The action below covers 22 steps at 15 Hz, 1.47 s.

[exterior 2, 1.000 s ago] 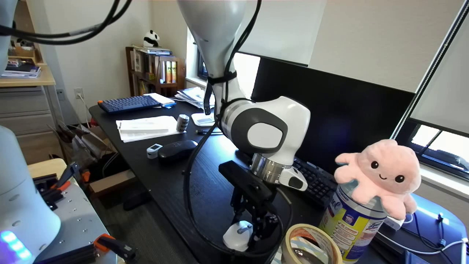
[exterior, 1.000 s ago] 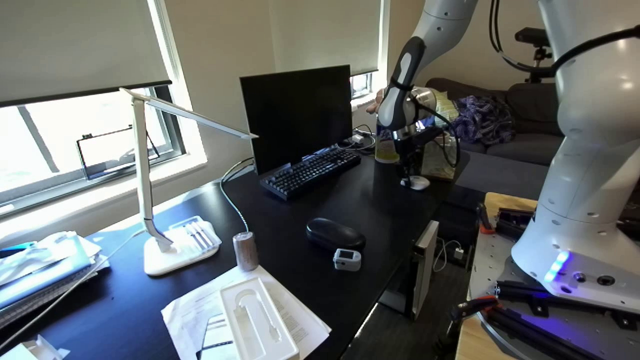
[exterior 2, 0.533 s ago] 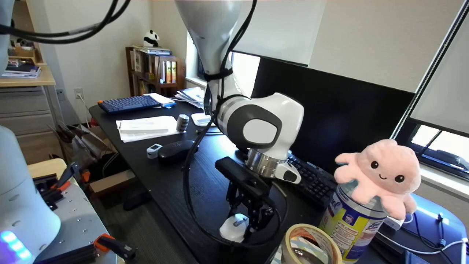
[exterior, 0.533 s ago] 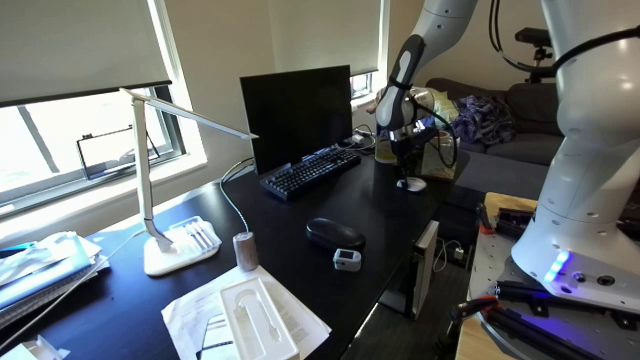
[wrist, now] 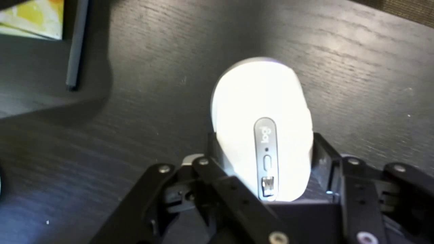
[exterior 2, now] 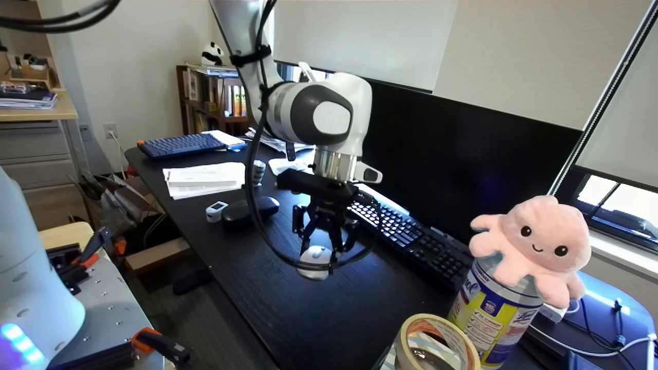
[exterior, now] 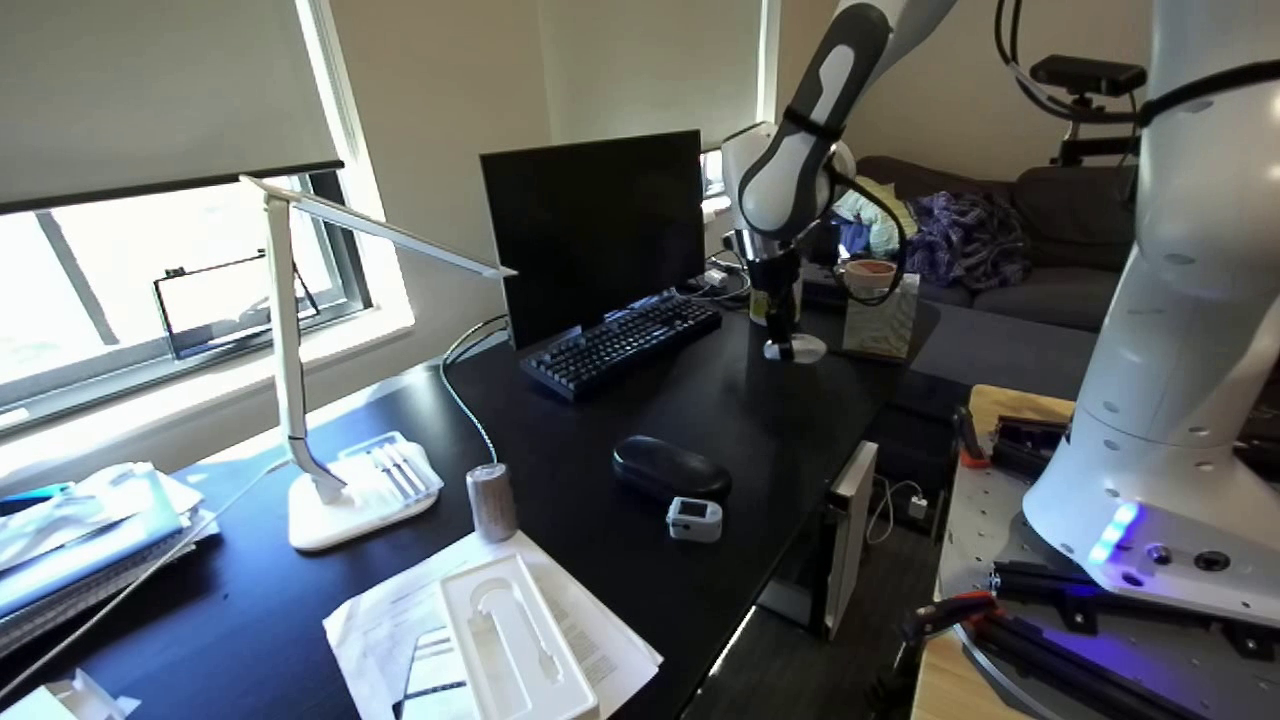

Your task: Place the pink octopus plush toy on top of the white container on the right, move the white computer mouse to the left

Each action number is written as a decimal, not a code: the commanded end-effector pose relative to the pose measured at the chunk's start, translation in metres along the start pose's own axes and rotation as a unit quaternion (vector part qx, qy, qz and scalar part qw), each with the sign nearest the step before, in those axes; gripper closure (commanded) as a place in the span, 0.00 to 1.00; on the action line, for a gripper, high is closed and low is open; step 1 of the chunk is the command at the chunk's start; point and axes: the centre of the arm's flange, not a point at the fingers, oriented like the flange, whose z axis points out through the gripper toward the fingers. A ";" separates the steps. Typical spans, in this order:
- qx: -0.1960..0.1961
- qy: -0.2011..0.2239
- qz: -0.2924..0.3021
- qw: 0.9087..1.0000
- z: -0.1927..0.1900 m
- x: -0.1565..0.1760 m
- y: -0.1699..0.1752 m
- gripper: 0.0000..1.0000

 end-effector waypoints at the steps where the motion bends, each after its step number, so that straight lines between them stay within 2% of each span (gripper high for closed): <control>1: -0.003 0.003 -0.004 1.000 -0.045 0.024 -0.006 0.59; 4: 0.020 0.002 0.023 1.000 -0.067 0.044 0.016 0.59; 7: 0.064 0.008 0.096 0.993 -0.078 0.047 0.058 0.59; 11: 0.096 0.009 0.171 0.981 -0.070 0.044 0.123 0.59; 13: 0.102 0.015 0.173 0.980 -0.062 0.037 0.137 0.59; 14: 0.087 0.016 0.169 0.982 -0.067 0.026 0.119 0.34; 16: 0.089 0.014 0.177 0.980 -0.058 0.027 0.131 0.34; 17: 0.082 0.007 0.173 0.982 -0.054 0.027 0.121 0.59; 18: 0.084 0.015 0.174 0.981 -0.049 0.030 0.118 0.59; 22: 0.102 -0.001 0.196 0.975 -0.029 0.039 0.127 0.59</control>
